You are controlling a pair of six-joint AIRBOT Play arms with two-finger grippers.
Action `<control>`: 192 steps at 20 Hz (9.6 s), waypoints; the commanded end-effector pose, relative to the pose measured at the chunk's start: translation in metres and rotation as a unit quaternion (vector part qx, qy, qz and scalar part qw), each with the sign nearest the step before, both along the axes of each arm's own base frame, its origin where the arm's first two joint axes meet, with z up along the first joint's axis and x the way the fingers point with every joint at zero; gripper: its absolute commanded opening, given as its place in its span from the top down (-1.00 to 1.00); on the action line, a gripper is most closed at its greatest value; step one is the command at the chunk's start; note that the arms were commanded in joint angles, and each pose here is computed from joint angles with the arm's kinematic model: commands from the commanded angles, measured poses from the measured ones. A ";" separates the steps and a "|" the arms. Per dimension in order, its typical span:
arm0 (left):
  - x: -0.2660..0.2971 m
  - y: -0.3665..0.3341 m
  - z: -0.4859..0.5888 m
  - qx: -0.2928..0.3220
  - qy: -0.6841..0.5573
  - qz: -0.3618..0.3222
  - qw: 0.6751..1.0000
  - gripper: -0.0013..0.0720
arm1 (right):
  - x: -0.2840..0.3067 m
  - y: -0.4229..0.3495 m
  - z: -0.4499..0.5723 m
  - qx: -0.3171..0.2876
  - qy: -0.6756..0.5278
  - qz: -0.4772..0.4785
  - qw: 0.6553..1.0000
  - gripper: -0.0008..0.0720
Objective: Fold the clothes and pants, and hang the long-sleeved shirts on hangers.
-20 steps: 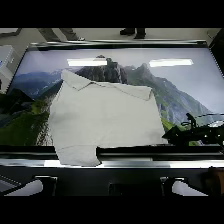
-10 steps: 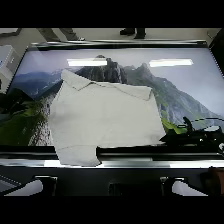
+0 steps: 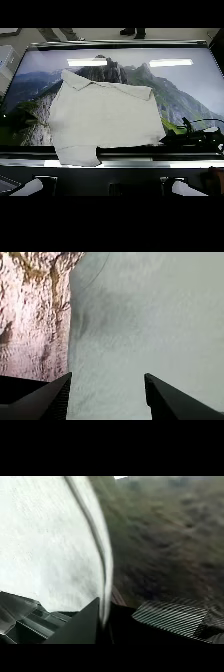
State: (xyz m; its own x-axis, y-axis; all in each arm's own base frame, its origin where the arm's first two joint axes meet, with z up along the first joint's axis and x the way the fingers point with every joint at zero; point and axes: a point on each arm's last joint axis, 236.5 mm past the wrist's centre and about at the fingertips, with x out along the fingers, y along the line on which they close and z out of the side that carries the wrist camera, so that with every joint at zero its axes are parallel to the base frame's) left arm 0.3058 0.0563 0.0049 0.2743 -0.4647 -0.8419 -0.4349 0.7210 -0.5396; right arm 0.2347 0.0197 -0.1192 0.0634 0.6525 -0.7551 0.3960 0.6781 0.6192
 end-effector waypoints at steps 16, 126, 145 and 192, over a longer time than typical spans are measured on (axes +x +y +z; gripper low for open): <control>-0.102 -0.080 -0.102 -0.134 0.068 -0.006 0.989 -0.55 | -0.002 0.010 0.010 0.029 -0.005 0.011 1.000 0.89; 0.141 0.042 0.029 0.134 0.027 -0.096 0.986 -0.52 | 0.230 -0.042 0.133 -0.191 -0.094 0.139 0.967 -0.47; -0.087 -0.038 -0.098 -0.041 0.006 0.018 0.999 -0.51 | 0.130 -0.008 0.150 0.020 -0.099 0.087 0.991 -0.33; -0.075 -0.063 -0.102 -0.076 0.027 -0.003 0.997 0.91 | 0.059 0.041 0.014 0.072 -0.044 0.007 0.996 0.89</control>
